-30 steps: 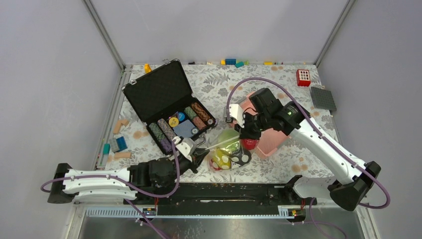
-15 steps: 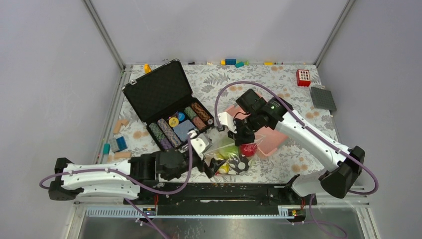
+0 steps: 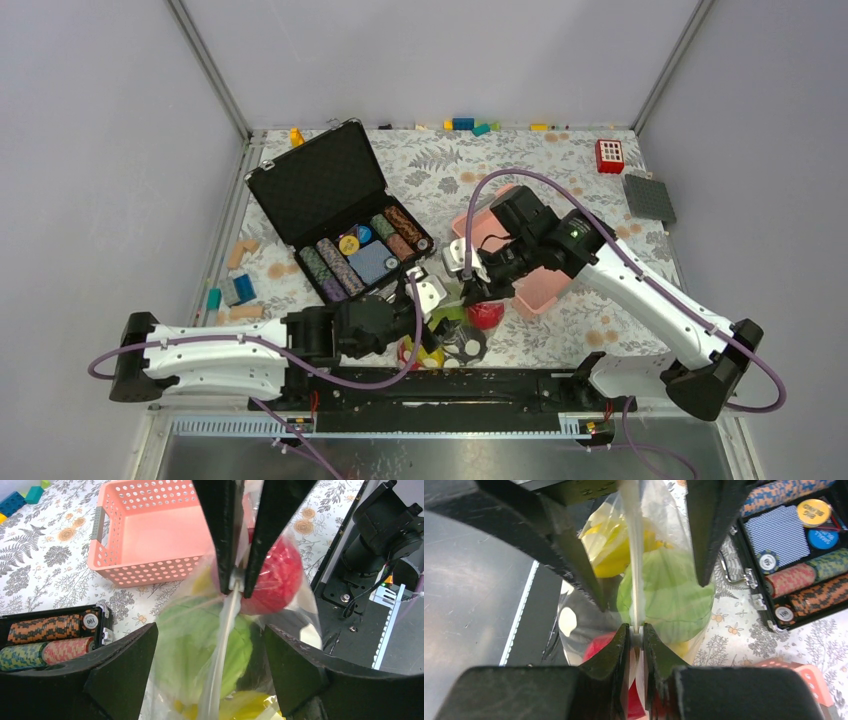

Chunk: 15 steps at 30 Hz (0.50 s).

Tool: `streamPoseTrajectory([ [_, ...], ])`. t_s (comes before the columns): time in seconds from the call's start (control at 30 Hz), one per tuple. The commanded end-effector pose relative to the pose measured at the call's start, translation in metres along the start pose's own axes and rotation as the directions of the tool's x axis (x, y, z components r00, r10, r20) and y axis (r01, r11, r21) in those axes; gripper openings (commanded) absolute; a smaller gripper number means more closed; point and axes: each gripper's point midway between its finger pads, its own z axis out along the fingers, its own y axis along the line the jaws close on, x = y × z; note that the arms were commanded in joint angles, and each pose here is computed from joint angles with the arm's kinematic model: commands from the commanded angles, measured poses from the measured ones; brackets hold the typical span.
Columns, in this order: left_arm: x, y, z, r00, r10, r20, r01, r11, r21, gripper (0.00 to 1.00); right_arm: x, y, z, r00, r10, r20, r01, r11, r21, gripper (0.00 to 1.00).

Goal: Place the food in the zip-top bag and seal the zipper
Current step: Zip the zipper food storage bag at the center of the board.

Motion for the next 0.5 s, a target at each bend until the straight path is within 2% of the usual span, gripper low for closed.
streamPoseTrajectory([
  [0.0, -0.016, 0.002, 0.0, 0.998, -0.024, 0.065, 0.023, 1.0, 0.015, 0.76, -0.018, 0.019, -0.002, 0.994, -0.09, 0.067, 0.096, 0.99, -0.102, 0.0],
  [0.23, -0.015, -0.005, 0.007, 0.999, 0.009, 0.054, -0.011, 0.999, 0.051, 0.65, -0.018, 0.007, 0.004, 0.996, -0.078, 0.046, 0.082, 0.993, -0.087, 0.0],
  [0.33, -0.012, -0.008, 0.011, 0.999, 0.027, 0.026, -0.029, 0.998, 0.064, 0.56, -0.02, -0.001, 0.007, 0.996, -0.072, 0.047, 0.075, 0.996, -0.057, 0.0],
  [0.4, -0.009, -0.007, 0.014, 0.998, 0.058, 0.01, -0.058, 0.997, 0.054, 0.48, -0.022, -0.003, 0.006, 0.996, -0.076, 0.051, 0.078, 0.996, -0.048, 0.0],
  [0.47, -0.007, -0.007, 0.017, 0.998, 0.07, 0.0, -0.07, 0.996, 0.05, 0.3, -0.022, -0.002, 0.006, 0.996, -0.075, 0.054, 0.078, 0.996, -0.049, 0.0],
])
